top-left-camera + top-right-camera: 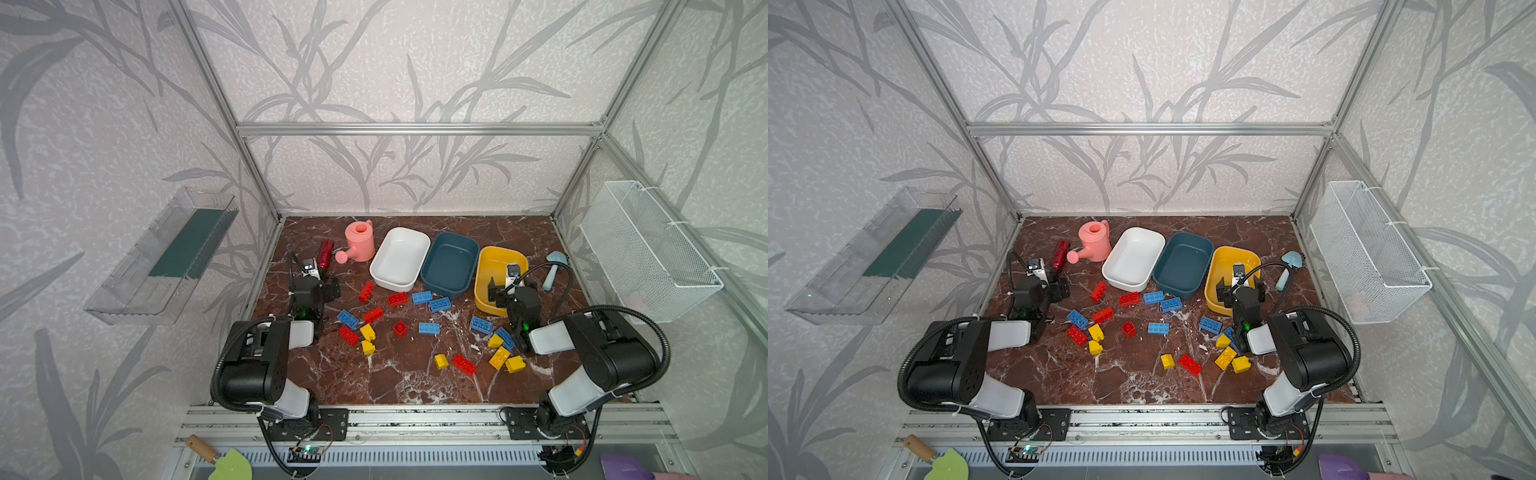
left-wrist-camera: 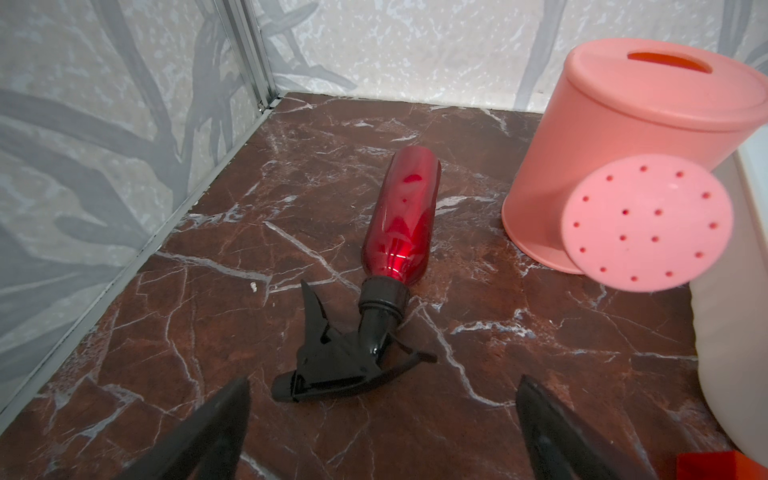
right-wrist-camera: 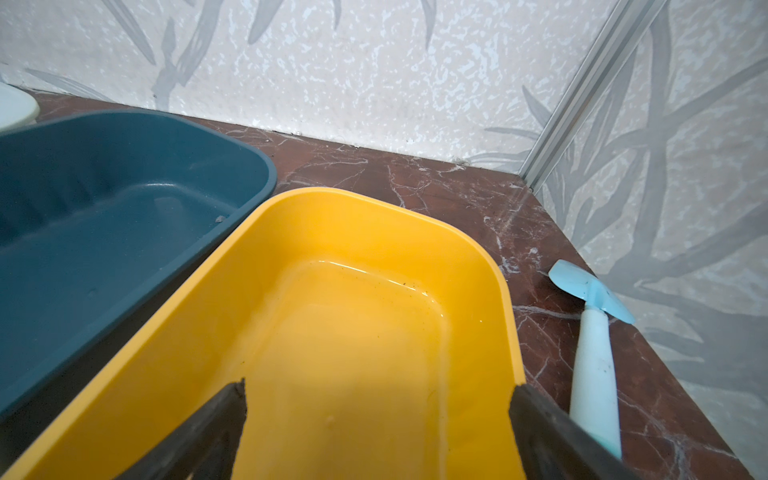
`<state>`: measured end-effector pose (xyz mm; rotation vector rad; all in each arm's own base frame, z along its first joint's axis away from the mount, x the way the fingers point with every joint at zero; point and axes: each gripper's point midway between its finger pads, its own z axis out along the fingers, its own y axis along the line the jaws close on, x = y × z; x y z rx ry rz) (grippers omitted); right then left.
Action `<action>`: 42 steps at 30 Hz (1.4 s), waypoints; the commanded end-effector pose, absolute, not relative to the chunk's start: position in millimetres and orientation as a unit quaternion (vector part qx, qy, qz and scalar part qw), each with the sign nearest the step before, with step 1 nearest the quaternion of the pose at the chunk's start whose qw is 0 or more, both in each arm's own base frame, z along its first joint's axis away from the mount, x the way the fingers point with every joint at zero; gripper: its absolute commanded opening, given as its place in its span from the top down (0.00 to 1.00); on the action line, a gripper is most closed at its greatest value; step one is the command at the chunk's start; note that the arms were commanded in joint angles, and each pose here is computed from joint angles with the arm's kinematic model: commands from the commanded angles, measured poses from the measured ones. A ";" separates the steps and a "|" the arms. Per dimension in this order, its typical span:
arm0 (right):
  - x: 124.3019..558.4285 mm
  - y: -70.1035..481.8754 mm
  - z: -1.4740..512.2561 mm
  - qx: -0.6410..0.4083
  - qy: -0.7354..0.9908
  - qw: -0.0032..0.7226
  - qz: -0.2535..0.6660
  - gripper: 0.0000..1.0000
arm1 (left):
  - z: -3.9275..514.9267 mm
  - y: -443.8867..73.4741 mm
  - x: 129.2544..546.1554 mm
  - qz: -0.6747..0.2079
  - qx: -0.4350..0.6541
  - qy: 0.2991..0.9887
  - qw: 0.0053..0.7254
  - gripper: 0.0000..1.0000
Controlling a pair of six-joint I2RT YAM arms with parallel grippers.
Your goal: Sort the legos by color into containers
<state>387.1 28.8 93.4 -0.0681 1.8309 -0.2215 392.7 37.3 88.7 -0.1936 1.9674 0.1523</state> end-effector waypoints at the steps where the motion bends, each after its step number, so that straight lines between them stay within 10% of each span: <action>1: 387.1 27.4 101.8 -0.025 0.781 0.616 -0.101 0.01 | 90.8 36.5 394.6 0.066 -0.074 0.830 0.549 0.01; 14: 377.5 51.3 157.4 -0.069 0.767 0.625 -0.129 0.01 | 128.9 58.7 394.9 0.113 -0.128 0.844 0.508 0.01; 24: 341.4 158.6 237.9 -0.161 0.817 0.552 0.039 0.01 | 244.9 -7.9 363.8 0.027 -0.089 0.838 0.537 0.01; 42: 215.0 355.5 108.1 -0.384 0.880 0.250 0.128 0.07 | 249.6 -8.0 213.6 -0.061 -0.177 0.858 0.479 0.01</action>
